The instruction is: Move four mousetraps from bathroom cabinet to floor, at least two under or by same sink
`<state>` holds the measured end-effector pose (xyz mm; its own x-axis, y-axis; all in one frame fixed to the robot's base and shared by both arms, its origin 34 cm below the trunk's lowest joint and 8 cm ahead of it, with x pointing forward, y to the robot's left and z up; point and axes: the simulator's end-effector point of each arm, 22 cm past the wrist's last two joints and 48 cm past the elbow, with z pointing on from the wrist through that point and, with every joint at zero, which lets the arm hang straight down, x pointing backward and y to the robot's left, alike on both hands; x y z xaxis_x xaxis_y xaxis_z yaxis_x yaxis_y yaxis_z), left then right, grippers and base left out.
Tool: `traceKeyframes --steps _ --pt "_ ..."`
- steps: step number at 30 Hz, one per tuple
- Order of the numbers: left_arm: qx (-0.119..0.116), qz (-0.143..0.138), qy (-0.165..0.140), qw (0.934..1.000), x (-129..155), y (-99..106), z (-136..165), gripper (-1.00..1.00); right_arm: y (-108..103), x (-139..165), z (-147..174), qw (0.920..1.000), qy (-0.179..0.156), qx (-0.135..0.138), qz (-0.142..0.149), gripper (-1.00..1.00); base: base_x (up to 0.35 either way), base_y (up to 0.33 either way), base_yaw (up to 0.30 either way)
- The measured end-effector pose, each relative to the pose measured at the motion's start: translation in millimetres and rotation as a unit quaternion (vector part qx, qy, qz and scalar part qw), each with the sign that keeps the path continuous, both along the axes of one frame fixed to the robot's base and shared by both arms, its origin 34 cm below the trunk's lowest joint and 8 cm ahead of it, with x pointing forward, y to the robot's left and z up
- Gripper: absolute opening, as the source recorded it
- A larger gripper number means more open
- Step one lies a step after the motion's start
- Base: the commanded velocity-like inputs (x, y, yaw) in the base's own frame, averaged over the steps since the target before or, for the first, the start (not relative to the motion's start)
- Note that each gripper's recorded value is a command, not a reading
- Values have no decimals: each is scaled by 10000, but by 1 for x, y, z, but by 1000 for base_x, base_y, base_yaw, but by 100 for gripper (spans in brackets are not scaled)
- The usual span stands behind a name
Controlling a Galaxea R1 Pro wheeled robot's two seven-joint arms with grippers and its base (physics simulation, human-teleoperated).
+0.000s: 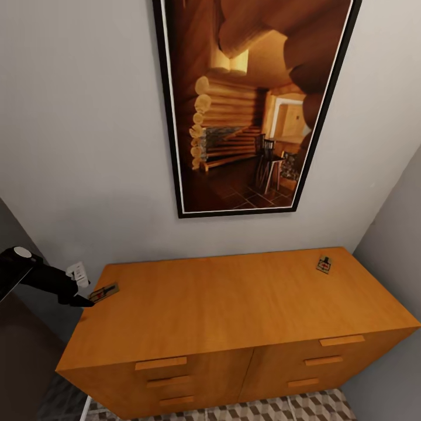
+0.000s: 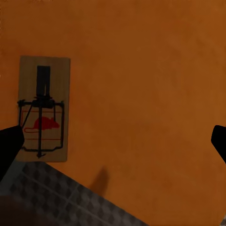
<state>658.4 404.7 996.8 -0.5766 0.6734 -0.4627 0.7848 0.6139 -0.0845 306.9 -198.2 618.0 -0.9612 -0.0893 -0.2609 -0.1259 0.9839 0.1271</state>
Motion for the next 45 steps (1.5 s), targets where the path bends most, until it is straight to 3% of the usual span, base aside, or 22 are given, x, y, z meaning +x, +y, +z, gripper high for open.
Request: traceKeyframes --steps 45 --pt "-5 18 9 10000 0 0 -1 100 0 0 0 10000 2 0 0 100 26 4 0"
